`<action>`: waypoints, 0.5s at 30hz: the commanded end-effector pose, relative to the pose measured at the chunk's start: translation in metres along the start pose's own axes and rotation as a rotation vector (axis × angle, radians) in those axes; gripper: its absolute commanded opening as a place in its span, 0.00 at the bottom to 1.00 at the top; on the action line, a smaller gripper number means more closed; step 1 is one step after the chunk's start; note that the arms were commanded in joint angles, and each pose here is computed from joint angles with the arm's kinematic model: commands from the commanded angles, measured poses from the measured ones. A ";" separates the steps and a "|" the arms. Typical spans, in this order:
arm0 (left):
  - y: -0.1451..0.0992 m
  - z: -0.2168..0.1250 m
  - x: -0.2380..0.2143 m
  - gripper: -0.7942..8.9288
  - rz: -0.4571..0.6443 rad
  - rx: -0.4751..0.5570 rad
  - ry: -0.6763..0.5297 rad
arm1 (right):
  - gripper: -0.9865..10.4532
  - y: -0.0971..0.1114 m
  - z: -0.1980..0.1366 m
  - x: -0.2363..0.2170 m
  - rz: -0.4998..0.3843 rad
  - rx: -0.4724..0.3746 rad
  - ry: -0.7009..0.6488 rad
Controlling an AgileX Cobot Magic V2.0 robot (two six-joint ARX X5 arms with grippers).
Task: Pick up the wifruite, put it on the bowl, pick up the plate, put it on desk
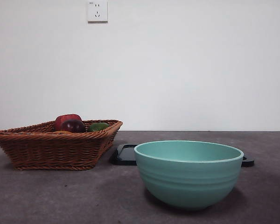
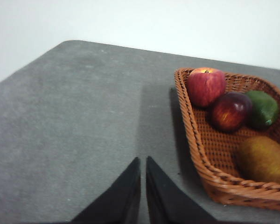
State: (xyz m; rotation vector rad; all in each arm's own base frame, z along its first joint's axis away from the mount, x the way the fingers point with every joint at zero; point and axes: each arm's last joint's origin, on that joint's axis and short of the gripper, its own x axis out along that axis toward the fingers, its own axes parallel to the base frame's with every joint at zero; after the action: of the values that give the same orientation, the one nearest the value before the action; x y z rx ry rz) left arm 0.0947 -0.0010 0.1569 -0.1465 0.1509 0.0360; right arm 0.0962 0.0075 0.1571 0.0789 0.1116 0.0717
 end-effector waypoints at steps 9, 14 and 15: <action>-0.008 0.057 -0.023 0.10 -0.041 -0.113 -0.164 | 0.09 0.003 0.049 -0.015 -0.009 0.264 -0.152; -0.013 0.095 -0.038 0.10 -0.061 -0.140 -0.239 | 0.09 0.007 0.090 -0.025 0.015 0.311 -0.198; -0.014 0.103 -0.041 0.10 -0.063 -0.140 -0.252 | 0.09 0.008 0.097 -0.026 0.024 0.317 -0.196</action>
State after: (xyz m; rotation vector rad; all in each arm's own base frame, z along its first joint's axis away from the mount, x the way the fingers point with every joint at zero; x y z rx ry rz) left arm 0.0739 -0.0006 0.2527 -0.2724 -0.0606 0.0126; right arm 0.0821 0.0054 0.2485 0.3638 -0.0636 0.0560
